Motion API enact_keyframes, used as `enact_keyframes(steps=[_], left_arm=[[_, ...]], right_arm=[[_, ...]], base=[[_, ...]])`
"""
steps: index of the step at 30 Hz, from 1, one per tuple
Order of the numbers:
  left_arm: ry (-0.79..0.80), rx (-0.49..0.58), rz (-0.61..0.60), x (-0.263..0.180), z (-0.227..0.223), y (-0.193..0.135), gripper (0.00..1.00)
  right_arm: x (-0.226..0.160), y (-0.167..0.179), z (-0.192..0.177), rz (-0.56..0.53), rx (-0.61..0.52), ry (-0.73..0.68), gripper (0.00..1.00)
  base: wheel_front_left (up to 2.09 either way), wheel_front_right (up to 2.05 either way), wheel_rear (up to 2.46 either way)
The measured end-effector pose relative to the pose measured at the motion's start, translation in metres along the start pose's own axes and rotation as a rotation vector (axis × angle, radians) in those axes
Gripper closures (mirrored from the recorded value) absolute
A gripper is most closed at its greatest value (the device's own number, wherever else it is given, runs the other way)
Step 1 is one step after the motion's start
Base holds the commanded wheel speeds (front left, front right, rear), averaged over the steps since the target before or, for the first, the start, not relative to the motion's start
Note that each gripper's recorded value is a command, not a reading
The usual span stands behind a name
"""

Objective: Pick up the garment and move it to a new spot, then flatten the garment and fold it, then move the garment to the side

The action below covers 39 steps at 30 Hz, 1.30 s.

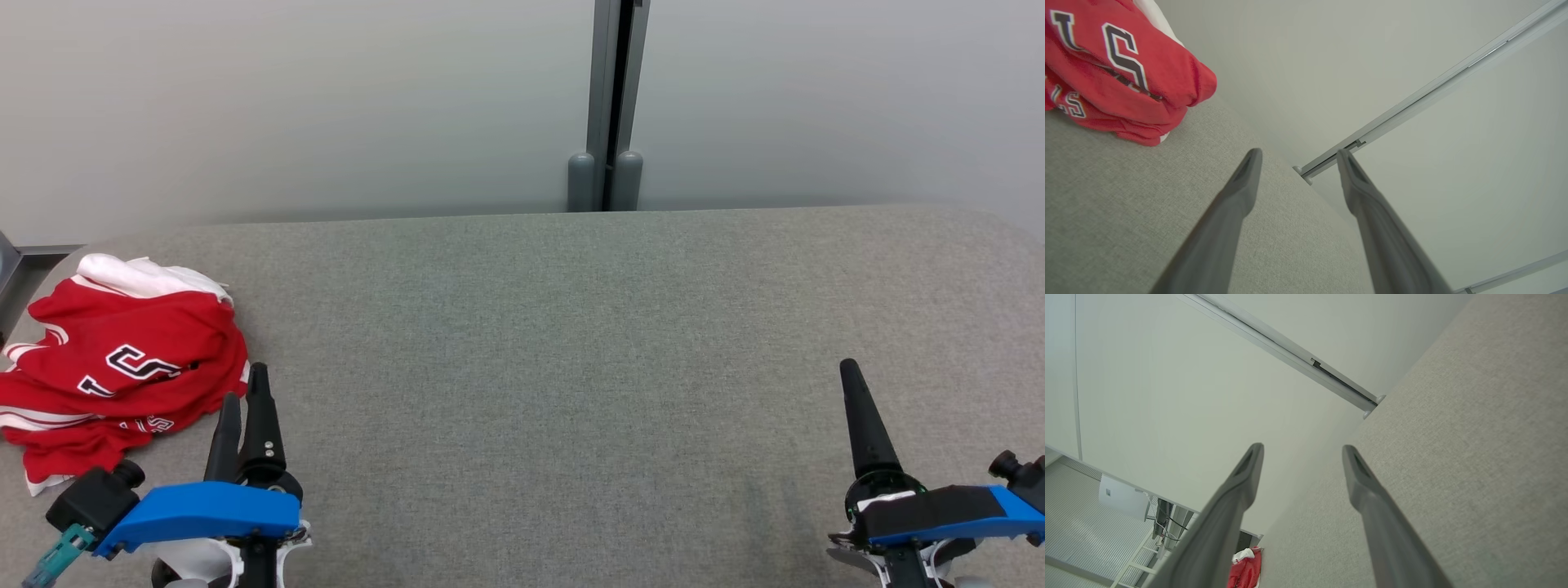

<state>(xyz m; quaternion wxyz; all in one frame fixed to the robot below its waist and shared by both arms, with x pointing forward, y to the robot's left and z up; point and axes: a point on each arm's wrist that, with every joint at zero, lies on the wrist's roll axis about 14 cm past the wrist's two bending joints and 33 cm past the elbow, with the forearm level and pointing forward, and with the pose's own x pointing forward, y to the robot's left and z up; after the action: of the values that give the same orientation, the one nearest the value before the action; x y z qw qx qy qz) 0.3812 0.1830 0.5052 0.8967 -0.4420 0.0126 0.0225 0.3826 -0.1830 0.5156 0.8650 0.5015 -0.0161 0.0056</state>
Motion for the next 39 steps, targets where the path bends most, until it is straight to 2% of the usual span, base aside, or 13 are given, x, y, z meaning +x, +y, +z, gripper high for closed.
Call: enact_keyframes(steps=[20,39], left_arm=[[-0.028,0.351,-0.040,0.000,-0.002,-0.014,0.00],[-0.057,0.576,-0.053,-0.001,-0.003,-0.017,0.00]], right_arm=[[0.000,0.017,-0.006,0.067,-0.284,-0.006,0.00],[-0.001,0.028,-0.013,0.123,-0.499,-0.014,0.00]], base=[[0.00,0.00,0.00],[0.00,0.00,0.00]])
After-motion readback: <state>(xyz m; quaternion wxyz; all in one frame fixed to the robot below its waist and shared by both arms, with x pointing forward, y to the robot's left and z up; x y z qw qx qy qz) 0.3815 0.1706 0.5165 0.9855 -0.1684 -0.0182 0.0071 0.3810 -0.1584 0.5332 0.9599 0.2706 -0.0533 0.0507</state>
